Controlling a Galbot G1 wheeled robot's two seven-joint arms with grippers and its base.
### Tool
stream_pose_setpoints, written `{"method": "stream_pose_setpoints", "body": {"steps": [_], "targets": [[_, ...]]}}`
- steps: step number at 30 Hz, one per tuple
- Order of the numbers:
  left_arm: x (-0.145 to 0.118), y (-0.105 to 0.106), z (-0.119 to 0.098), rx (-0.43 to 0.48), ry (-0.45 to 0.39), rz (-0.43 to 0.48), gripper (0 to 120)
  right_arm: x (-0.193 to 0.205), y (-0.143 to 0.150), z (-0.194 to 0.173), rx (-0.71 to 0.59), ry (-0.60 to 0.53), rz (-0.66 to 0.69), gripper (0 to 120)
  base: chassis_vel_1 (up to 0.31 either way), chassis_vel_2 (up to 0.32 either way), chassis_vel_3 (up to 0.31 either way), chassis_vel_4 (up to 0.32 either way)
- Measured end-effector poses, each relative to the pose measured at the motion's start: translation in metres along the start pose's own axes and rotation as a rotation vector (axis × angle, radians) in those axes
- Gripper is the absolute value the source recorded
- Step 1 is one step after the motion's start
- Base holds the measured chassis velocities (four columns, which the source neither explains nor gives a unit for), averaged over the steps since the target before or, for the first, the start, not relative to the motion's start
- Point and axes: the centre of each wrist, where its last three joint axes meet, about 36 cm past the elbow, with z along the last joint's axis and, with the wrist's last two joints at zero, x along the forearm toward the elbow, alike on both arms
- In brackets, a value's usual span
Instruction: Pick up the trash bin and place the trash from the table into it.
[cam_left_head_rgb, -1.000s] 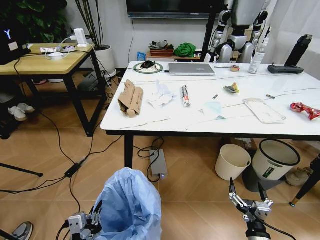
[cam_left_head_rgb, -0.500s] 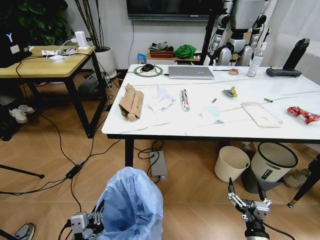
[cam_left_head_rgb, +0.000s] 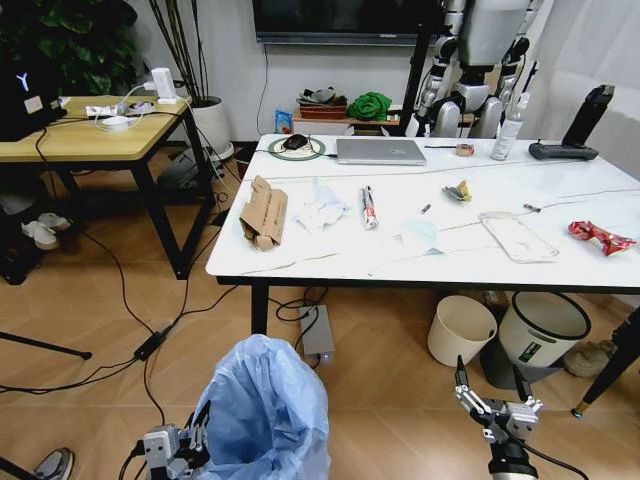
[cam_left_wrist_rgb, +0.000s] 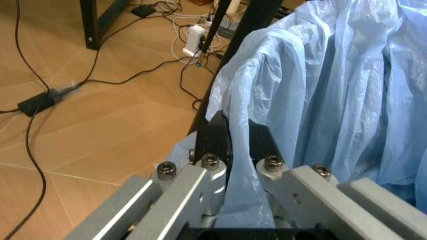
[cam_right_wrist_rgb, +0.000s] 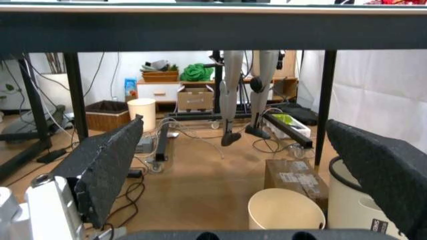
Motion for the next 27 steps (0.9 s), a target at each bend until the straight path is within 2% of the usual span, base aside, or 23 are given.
{"method": "stream_pose_setpoints", "body": {"steps": [27], "targets": [[-0.0008, -0.0002, 0.0023, 0.0, -0.006, 0.019, 0, 0.0007, 0.0005, 0.0007, 0.001, 0.005, 0.004, 100, 0.0, 0.0, 0.0, 0.0]]}}
